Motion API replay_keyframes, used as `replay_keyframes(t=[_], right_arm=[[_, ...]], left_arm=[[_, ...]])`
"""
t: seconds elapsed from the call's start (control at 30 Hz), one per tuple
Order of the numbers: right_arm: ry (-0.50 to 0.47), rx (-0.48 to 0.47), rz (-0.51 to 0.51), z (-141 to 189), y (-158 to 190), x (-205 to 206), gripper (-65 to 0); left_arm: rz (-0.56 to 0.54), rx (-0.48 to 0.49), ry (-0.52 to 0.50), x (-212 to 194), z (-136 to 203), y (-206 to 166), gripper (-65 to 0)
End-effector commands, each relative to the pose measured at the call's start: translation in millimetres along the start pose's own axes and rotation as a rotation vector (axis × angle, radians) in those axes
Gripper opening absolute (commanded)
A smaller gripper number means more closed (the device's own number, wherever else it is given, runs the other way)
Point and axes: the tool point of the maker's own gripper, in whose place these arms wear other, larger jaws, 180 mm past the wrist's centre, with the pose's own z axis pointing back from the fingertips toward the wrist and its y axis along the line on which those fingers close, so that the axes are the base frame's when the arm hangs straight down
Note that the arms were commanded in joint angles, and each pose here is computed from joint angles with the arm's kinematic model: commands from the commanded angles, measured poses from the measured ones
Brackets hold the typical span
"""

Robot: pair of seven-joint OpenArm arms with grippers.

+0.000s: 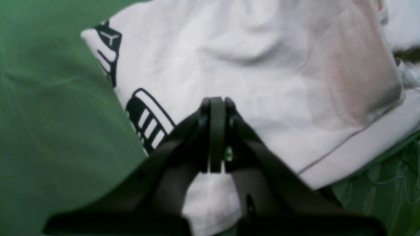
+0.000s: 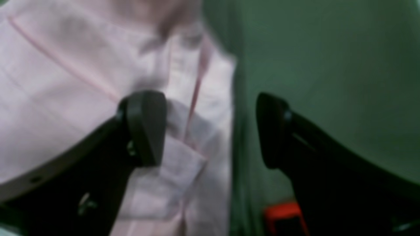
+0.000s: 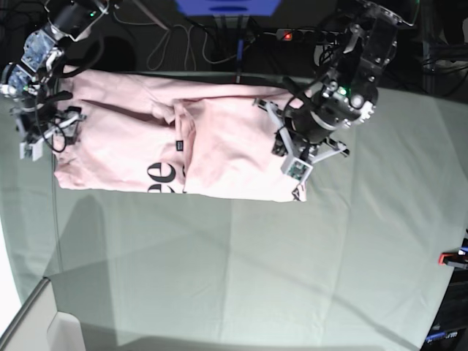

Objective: Layout the t-shirt on the table in an organized manner, then fold the t-shirt properly
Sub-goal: 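Press and smooth the folded section with the left gripper, then withdraw, then fold the shirt end at the right gripper over onto the stack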

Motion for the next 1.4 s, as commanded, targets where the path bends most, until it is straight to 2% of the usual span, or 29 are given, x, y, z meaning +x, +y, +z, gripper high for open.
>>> replay_keyframes(t=[0.0,0.13,0.33,0.53,0.6,0.67,0.7,0.9,1.03,1.17,1.27,1.37], right_arm=[[-0.036,-0.009,0.003,-1,-9,14,-21.3],[0.002,0.013,-0.016,-8,-6,0,-21.5],[0.003,0.026,-0.028,-9,3,-3,-23.9],[0.014,0.034,-0.037,-10,7,-9,-41.7],[0.019,0.040,-0.043,-10,11,-12,-50.0],[0.018,0.041,-0.042,-10,12,-11,-62.1],[0.020,0.039,-0.040,-9,12,-12,-65.0],[-0.034,-0.008,0.004,6,0,7,-65.0],[-0.135,-0.049,0.039,30,9,37,-65.0],[-0.218,-0.033,0.112,55,41,62,-65.0],[-0.264,-0.001,0.220,73,64,78,-65.0],[-0.284,0.103,0.331,86,110,78,-65.0]], left_arm=[[-0.004,0.003,-0.043,13,2,2,-64.9],[-0.003,0.003,-0.040,12,2,2,-64.9],[-0.005,0.008,-0.037,11,1,3,-64.9],[-0.008,0.015,-0.037,11,2,6,-64.9],[-0.008,0.017,-0.036,11,2,7,-64.9],[-0.008,0.019,-0.041,13,2,7,-64.9],[-0.010,0.020,-0.046,14,3,8,-64.9],[0.053,0.116,-0.097,28,18,47,-64.9],[0.097,0.210,-0.131,34,34,84,-64.9],[0.142,0.302,-0.152,34,50,120,-64.9],[0.170,0.354,-0.161,32,60,139,-64.9],[0.201,0.408,-0.160,24,71,158,-64.9]])
